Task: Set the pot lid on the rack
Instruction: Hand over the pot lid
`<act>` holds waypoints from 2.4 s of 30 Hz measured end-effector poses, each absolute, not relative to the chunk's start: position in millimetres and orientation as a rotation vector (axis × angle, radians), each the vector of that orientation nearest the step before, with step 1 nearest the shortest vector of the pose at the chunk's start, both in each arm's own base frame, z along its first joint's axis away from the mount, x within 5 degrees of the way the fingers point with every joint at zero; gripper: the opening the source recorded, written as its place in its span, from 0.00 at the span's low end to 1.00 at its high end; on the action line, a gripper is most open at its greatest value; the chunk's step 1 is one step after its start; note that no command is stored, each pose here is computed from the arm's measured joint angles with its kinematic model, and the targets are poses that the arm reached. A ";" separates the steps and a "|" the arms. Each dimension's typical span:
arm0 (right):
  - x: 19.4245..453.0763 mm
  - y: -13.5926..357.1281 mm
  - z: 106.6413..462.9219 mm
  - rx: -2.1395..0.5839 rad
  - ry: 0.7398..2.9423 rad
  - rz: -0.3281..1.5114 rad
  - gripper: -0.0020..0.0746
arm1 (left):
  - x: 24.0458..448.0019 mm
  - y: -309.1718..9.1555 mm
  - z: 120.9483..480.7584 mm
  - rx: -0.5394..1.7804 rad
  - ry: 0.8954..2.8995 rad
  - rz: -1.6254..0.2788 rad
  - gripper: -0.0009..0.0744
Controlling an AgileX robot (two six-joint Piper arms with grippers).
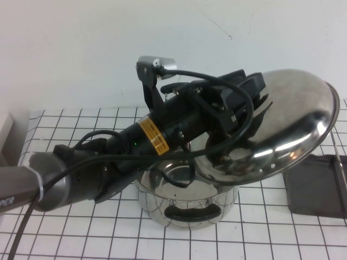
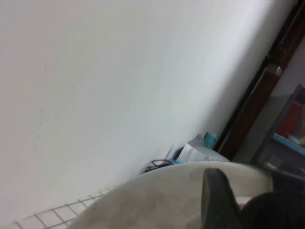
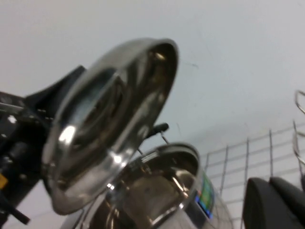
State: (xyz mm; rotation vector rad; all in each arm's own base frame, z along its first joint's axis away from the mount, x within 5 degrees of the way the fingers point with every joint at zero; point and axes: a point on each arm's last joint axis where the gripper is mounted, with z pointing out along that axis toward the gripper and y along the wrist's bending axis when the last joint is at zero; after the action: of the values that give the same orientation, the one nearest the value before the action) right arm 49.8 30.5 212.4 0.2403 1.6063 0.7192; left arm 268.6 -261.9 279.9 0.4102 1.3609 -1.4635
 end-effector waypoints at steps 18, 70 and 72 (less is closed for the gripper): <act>150.3 59.1 332.5 -0.240 1.664 0.994 0.54 | 288.7 -250.8 298.0 0.079 1.281 -1.482 0.43; 273.9 92.6 368.7 -0.125 1.794 1.343 0.41 | 287.6 -251.5 299.1 0.077 1.277 -1.515 0.43; 273.9 93.4 369.2 -0.112 1.790 1.365 0.30 | 287.5 -251.5 299.3 0.078 1.275 -1.516 0.43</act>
State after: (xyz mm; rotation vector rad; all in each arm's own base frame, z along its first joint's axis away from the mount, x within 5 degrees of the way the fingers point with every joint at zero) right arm 273.9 93.4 369.2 -0.1118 1.7903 1.3645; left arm 287.5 -251.5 299.3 0.0781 1.2752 -1.5160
